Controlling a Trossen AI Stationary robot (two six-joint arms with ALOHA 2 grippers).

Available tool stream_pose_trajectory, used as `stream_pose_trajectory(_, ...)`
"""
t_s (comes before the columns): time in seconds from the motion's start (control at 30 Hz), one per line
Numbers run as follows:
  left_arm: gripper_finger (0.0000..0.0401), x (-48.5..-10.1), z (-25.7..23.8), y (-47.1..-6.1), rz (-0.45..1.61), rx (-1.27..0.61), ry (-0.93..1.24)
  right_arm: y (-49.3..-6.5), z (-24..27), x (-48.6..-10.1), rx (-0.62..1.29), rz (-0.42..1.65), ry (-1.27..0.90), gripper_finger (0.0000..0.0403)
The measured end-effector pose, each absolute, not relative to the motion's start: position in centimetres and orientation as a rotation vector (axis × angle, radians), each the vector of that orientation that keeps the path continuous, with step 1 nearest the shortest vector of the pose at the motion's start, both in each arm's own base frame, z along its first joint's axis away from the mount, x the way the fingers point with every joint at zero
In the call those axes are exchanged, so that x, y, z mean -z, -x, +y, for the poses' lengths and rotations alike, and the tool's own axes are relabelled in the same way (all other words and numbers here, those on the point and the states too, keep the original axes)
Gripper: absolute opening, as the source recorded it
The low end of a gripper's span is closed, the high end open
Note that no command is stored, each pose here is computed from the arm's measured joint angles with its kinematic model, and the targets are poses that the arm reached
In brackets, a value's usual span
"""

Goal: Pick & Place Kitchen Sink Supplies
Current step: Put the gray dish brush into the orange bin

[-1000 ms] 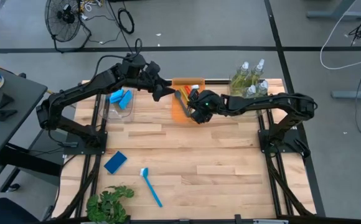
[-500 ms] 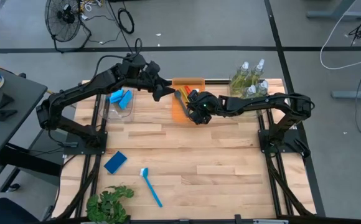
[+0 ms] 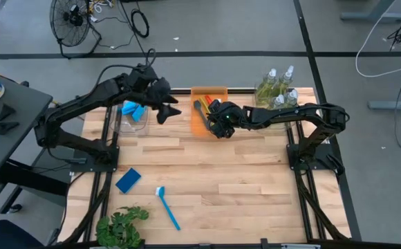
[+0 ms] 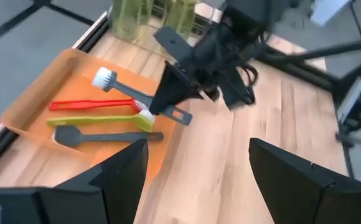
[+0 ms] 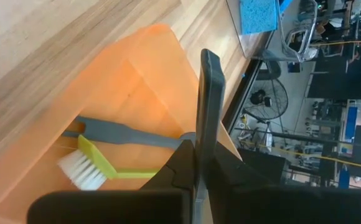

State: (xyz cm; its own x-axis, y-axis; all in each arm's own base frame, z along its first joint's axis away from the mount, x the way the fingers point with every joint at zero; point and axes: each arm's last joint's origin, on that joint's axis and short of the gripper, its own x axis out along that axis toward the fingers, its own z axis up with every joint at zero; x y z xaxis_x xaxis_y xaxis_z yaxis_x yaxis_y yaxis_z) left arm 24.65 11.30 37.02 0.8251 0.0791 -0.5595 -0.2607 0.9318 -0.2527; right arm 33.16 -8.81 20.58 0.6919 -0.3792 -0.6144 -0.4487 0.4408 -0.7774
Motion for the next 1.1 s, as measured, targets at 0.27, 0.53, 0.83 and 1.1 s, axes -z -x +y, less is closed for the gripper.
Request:
stream_pose_trajectory(0.27,0.0284,-37.6,9.3,-22.0,0.646,-0.140,0.241,-33.0,-9.6,-20.6,-0.034,0.855,1.141,0.0018)
stream_pose_trajectory(0.53,0.0284,-35.3,8.3,-19.8,0.660,-0.166,0.261,-32.8,-11.1,-21.0,0.035,0.818,1.090,0.0018)
stream_pose_trajectory(0.83,0.0284,-33.1,7.4,-17.5,0.674,-0.225,0.330,-32.6,-12.0,-21.1,0.039,0.800,1.045,0.0018)
stream_pose_trajectory(1.1,0.0284,-33.0,7.3,-17.3,0.666,-0.244,0.345,-32.5,-12.3,-21.1,0.041,0.797,1.030,0.0039)
